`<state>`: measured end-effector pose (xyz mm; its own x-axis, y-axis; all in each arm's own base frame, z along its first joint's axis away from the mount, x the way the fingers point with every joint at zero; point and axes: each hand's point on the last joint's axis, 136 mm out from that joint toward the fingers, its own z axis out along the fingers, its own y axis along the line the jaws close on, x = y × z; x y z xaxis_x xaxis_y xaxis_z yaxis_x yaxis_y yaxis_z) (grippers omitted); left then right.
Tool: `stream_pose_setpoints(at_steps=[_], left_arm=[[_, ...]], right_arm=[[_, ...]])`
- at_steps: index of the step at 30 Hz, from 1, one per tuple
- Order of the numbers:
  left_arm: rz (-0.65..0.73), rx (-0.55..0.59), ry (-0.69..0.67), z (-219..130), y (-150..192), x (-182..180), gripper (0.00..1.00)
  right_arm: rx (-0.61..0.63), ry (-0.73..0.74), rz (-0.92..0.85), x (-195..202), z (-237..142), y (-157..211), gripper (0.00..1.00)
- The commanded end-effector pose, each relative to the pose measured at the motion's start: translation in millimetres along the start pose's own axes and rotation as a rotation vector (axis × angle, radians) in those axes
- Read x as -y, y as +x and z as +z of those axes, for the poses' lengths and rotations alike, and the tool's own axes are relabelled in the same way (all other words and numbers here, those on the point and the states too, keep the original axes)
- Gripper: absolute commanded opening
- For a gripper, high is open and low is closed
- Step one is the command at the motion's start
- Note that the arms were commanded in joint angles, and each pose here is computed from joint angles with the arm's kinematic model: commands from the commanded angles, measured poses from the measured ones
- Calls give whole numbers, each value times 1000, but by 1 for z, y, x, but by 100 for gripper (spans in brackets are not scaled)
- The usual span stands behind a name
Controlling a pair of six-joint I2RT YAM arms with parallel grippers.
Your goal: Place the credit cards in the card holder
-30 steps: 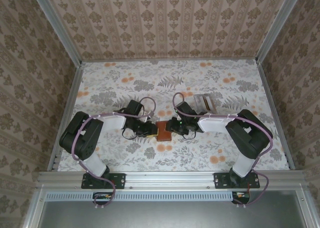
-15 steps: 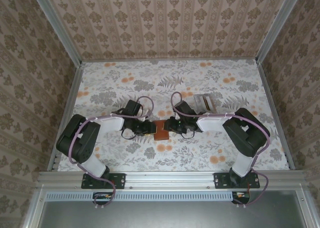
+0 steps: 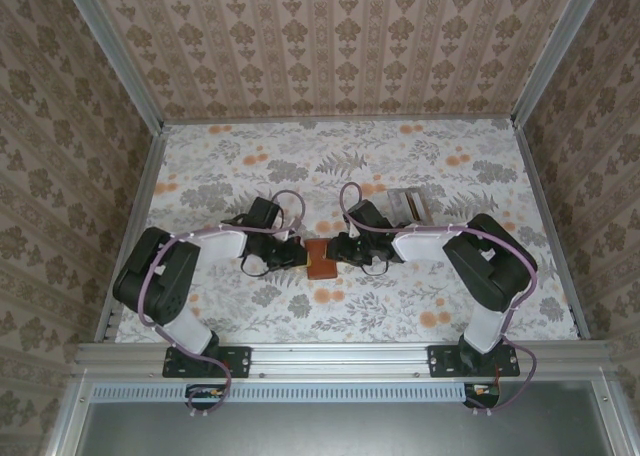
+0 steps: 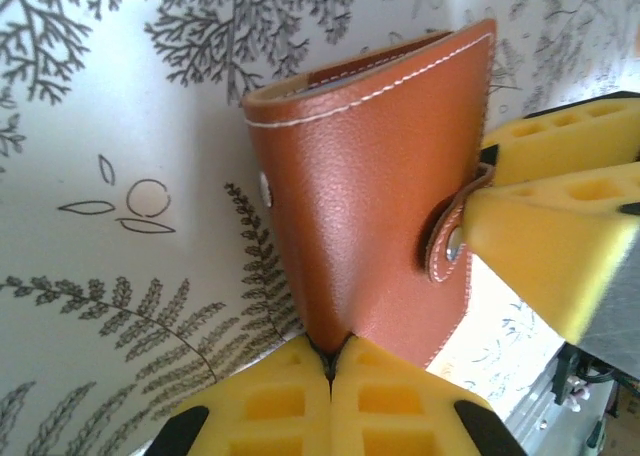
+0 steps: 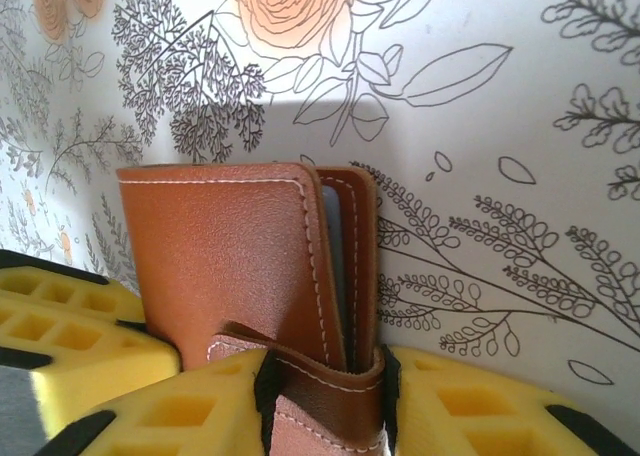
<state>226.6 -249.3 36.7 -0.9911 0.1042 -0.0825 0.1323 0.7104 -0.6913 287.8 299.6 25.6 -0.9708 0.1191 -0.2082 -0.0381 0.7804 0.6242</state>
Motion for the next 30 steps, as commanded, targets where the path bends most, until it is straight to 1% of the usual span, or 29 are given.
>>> stream_pose_setpoints(at_steps=[1, 5, 8, 11, 14, 17, 20, 23, 25, 30], left_arm=[[42, 33, 107, -16, -7, 35, 0], [4, 25, 119, -21, -4, 40, 0], [-8, 18, 116, -21, -2, 40, 0], [-18, 20, 120, -21, -2, 41, 0], [-27, 27, 128, -22, -4, 43, 0], [-41, 52, 133, -23, -9, 44, 0], [-59, 73, 153, -22, -13, 46, 0], [-76, 85, 166, -20, -15, 45, 0], [-81, 90, 175, -19, -16, 46, 0], [-84, 80, 178, -16, -16, 45, 0]], right_arm=[[62, 51, -117, -6, -15, -9, 39], [126, 144, -211, -6, -39, -15, 41], [139, 144, -272, -17, -47, -17, 42], [108, 115, -308, -32, -44, -13, 43], [89, 109, -289, -40, -36, -8, 43], [72, 184, -225, -27, -30, -3, 43], [70, 280, -212, -8, -27, 0, 46], [57, 314, -195, 0, -25, 3, 47], [48, 327, -184, 4, -22, 5, 46], [62, 369, -192, 9, -24, 0, 40]])
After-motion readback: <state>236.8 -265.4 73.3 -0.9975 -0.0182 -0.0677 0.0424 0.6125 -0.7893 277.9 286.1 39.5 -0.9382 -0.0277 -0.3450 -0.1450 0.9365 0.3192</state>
